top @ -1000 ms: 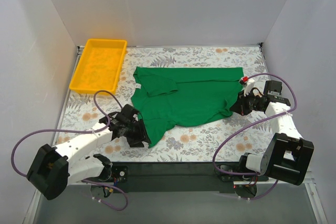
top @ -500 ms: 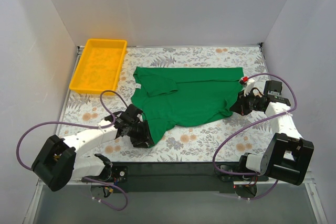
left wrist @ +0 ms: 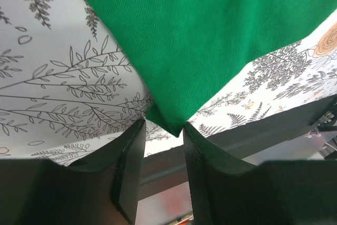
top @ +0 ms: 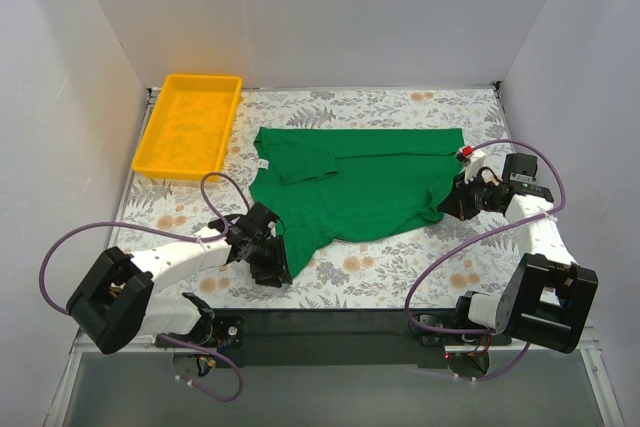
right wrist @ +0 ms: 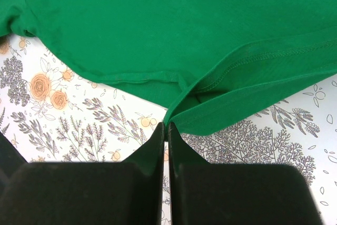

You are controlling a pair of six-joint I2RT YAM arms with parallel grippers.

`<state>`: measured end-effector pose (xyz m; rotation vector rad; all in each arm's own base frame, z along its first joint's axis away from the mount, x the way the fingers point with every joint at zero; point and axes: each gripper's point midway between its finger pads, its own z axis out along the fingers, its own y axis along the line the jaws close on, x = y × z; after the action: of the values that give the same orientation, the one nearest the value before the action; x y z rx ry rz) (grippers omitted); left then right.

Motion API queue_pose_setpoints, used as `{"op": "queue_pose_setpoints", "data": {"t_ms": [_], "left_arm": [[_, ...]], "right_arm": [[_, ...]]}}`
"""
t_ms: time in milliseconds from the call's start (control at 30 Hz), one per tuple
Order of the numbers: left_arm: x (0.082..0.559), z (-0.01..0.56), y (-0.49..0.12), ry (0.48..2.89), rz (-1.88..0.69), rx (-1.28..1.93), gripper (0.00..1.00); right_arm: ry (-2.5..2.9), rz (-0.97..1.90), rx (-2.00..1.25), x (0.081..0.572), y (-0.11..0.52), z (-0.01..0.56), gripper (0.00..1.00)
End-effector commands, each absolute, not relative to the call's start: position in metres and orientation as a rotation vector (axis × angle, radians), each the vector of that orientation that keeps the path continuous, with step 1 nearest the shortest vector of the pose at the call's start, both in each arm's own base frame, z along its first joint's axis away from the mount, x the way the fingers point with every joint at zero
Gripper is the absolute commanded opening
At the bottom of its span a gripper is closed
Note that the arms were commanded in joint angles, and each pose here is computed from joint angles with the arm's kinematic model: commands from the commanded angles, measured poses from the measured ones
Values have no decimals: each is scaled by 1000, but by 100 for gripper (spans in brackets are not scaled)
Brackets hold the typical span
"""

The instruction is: Fold and stack the t-shirts

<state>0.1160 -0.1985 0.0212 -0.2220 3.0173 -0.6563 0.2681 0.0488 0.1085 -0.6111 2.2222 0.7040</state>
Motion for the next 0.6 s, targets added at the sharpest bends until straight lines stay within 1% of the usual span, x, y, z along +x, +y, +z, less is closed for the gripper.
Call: {"op": "queue_pose_setpoints", "data": {"t_ms": [0,200,400,567], "left_arm": [[123,24,-197,2990,-584,-199,33],[127,21,-203,2987,-557,-169,33],[132,21,-199,2978,-476,-141,33],[135,32,-194,2957,-421,-126,34]], "right_arm": [[2185,724,-623,270,51,113,1],[2186,726,-621,270,52,112,1],[2188,725,-622,270,51,112,1],[2188,727,-621,270,52,112,1]]}}
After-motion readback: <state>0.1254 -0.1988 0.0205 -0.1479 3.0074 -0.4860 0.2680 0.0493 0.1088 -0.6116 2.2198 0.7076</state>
